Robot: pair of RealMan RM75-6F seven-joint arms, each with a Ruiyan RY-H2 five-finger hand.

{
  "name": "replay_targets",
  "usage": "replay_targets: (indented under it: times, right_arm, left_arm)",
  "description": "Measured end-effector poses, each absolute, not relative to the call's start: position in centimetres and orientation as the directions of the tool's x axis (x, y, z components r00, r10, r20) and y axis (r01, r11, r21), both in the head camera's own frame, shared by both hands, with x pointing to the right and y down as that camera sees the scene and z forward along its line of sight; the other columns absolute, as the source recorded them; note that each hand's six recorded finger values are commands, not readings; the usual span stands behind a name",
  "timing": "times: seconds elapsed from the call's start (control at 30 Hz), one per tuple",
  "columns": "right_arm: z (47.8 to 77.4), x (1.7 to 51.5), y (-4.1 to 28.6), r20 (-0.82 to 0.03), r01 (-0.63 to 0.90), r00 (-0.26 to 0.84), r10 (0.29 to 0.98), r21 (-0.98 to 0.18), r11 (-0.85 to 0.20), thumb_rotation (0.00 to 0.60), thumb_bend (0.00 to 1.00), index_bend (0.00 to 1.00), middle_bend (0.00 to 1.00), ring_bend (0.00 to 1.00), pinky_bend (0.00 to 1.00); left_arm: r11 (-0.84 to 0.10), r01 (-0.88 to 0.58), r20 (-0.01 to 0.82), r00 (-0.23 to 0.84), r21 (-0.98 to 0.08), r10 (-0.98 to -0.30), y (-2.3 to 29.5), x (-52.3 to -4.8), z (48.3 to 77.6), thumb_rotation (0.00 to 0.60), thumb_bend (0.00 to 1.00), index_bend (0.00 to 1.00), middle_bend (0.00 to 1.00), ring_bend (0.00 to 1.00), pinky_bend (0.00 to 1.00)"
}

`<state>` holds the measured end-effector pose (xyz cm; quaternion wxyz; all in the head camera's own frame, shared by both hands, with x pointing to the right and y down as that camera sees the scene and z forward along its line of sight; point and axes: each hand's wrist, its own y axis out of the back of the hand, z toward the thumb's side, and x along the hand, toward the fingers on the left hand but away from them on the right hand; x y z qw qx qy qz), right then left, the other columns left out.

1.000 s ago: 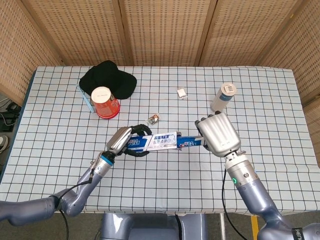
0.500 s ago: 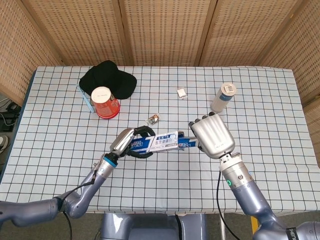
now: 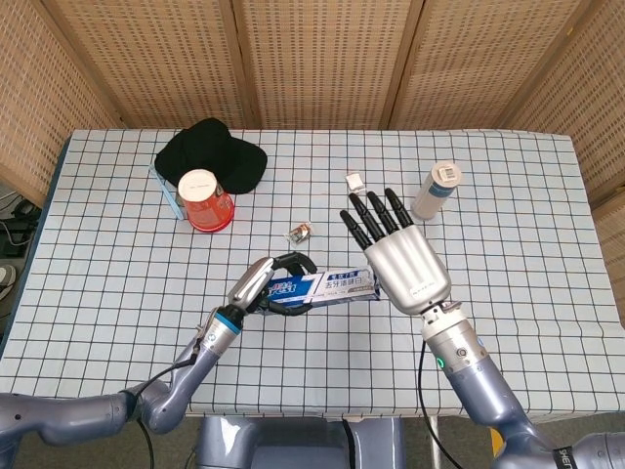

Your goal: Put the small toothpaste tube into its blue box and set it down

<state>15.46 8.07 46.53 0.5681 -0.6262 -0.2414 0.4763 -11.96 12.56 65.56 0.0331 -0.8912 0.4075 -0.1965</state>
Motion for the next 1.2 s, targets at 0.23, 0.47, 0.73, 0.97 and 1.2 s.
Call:
replay_targets:
  times: [0.23,0.47,0.73,0.97,1.2]
  right_arm:
    - [44.3,16.5,7.3,-0.233,-0.252,0.411,0.881,-0.958,-0.136,0.600,0.00,0.00,0.00,0.01,0.07]
    - [43.5,19.8,5.7,-0.172,-0.285,0.324,0.930,-0.955,-0.078,0.600,0.00,0.00,0.00,0.01,0.06]
    - [44.9,26.9,3.1,-0.138,-0.365,0.124,0.983,-0.927,-0.084,0.600,0.00,0.00,0.00,0.01,0.06]
    - [47.1,32.2,2.5,-0.166,-0.367,-0.041,0.985,-0.915,-0.169,0.600,0.00,0.00,0.00,0.01,0.07]
    - [49.2,34.2,3.0,-0.249,-0.346,-0.125,0.960,-0.896,-0.278,0.600,0.00,0.00,0.00,0.01,0.07]
  left_arm:
    - [-0.634,-0.756,0.306,0.571,-0.166,-0.762,12.6,-11.7,65.6,0.600,0.21,0.53,0.39,0.41,0.37]
    - [-0.580,-0.807,0.260,0.540,-0.110,-0.801,12.2,-12.1,65.1,0.600,0.22,0.53,0.39,0.41,0.38]
    - [-0.479,-0.876,0.182,0.481,0.060,-0.858,11.6,-12.7,63.3,0.600,0.28,0.51,0.39,0.41,0.38]
    - [-0.466,-0.870,0.148,0.488,0.164,-0.860,11.0,-13.1,61.0,0.600,0.29,0.50,0.38,0.41,0.38]
    - [-0.478,-0.863,0.157,0.501,0.160,-0.851,10.9,-13.6,60.4,0.600,0.28,0.50,0.38,0.41,0.38]
